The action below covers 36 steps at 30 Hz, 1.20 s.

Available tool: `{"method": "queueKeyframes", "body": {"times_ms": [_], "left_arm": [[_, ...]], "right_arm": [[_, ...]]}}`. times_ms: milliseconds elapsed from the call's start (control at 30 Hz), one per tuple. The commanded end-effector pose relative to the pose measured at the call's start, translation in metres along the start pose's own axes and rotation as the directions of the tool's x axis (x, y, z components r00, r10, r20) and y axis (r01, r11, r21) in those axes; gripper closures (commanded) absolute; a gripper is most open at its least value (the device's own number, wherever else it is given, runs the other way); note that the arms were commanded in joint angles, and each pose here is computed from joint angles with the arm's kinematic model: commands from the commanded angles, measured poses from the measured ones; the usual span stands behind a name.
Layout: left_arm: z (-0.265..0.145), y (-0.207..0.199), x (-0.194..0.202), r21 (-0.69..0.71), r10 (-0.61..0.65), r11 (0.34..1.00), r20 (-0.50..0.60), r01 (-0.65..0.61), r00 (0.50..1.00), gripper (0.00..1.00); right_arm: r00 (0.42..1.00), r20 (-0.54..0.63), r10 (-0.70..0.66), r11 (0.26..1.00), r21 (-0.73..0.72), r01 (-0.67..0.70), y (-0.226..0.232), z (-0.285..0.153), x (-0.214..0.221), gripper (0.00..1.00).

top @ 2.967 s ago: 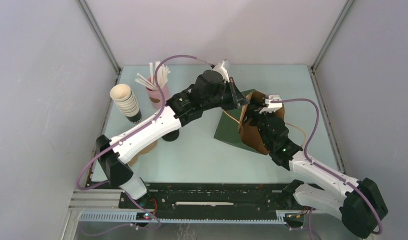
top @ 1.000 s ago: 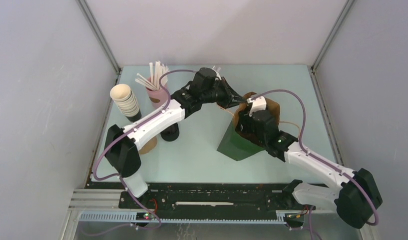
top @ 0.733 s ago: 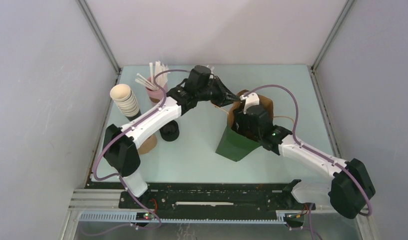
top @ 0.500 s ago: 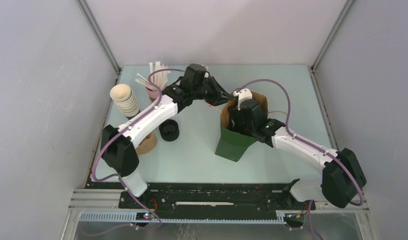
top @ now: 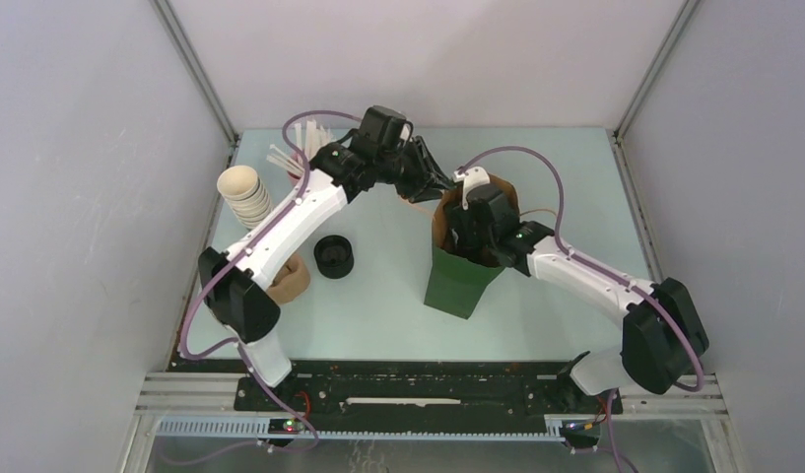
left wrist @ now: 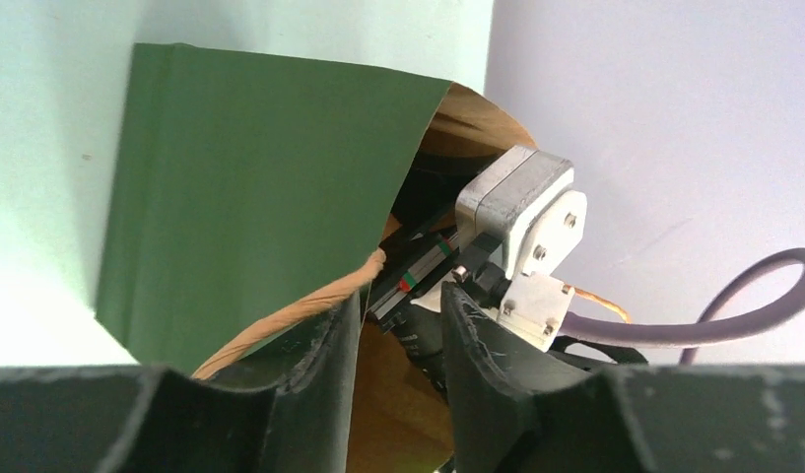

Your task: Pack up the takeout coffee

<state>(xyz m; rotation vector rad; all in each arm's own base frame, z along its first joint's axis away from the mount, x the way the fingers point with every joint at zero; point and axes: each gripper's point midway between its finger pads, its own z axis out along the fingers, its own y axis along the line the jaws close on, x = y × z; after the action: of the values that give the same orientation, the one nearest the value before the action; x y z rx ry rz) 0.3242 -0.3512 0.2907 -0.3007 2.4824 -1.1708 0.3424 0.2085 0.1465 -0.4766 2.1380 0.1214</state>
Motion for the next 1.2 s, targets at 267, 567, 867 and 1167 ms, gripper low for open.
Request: {"method": "queueKeyframes", "body": {"times_ms": [267,567,867,1167], "left_arm": [[-0.031,-0.008,-0.023,-0.122,0.214,0.970,0.033,-0.209,0.976,0.48],[-0.060,-0.020,-0.042,-0.112,0.263,0.962,0.111,-0.250,0.959,0.33],[-0.099,-0.035,-0.056,-0.065,0.258,0.966,0.197,-0.250,0.946,0.29],[-0.111,-0.032,-0.055,-0.072,0.258,0.966,0.213,-0.249,0.942,0.28]], "right_arm": [[0.918,-0.396,-0.033,0.996,-0.094,-0.005,0.020,-0.002,0.100,0.82],[0.842,-0.539,-0.020,0.997,-0.076,-0.024,0.020,-0.004,0.126,0.81],[0.796,-0.605,-0.016,0.997,-0.065,-0.030,0.015,-0.001,0.145,0.81],[0.716,-0.698,-0.032,0.997,-0.070,-0.024,0.019,0.003,0.176,0.79]]}}
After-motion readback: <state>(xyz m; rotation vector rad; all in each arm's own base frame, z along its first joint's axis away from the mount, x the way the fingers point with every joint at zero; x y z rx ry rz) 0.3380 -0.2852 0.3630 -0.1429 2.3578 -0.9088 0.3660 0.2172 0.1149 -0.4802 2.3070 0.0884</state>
